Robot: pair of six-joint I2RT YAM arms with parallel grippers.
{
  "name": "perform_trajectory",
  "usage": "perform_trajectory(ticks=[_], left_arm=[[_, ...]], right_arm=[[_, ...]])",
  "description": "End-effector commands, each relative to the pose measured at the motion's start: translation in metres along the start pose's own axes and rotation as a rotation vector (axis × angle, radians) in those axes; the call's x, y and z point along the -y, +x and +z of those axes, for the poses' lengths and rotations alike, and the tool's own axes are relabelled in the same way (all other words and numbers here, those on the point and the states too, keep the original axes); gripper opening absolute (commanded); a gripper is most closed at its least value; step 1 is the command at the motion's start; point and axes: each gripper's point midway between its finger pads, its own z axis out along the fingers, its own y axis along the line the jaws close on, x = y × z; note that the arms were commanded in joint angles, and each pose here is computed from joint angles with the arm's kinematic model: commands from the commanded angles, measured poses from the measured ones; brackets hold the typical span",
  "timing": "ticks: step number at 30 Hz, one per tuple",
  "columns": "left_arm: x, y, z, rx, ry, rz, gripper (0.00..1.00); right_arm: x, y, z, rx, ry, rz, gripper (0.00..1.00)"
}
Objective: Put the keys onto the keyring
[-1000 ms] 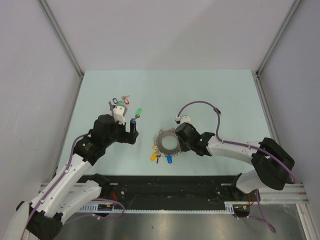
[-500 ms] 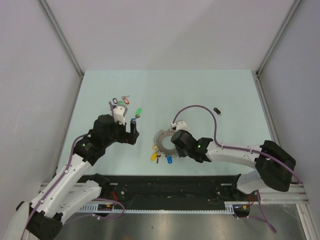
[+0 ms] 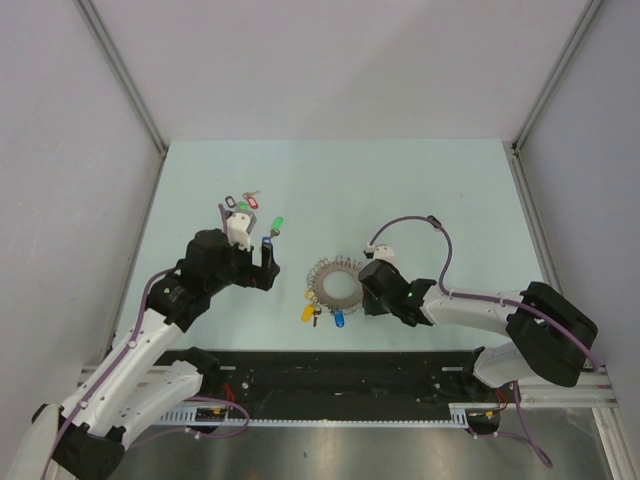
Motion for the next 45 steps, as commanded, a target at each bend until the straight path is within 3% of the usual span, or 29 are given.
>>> perform_trajectory(ticks=[1,10,33,45], left_arm=[[0.005,-0.006,-0.002,0.027,0.039,0.017,1.00],[0.005,-0.006,-0.002,0.024,0.034,0.018,1.00],[0.009,-0.007,-0.004,0.031,0.058,0.025,1.00],[0.007,-0.006,-0.003,0.029,0.050,0.024,1.00]], right_arm=[[-0.016,-0.013,-0.003,0.055,-0.085,0.081,0.28],[-0.021,-0.024,-0.014,0.099,-0.113,0.091,0.29],[-0.010,-0.013,0.004,0.054,-0.060,0.099,0.24],[-0.004,-0.016,0.001,0.065,-0.038,0.087,0.29]])
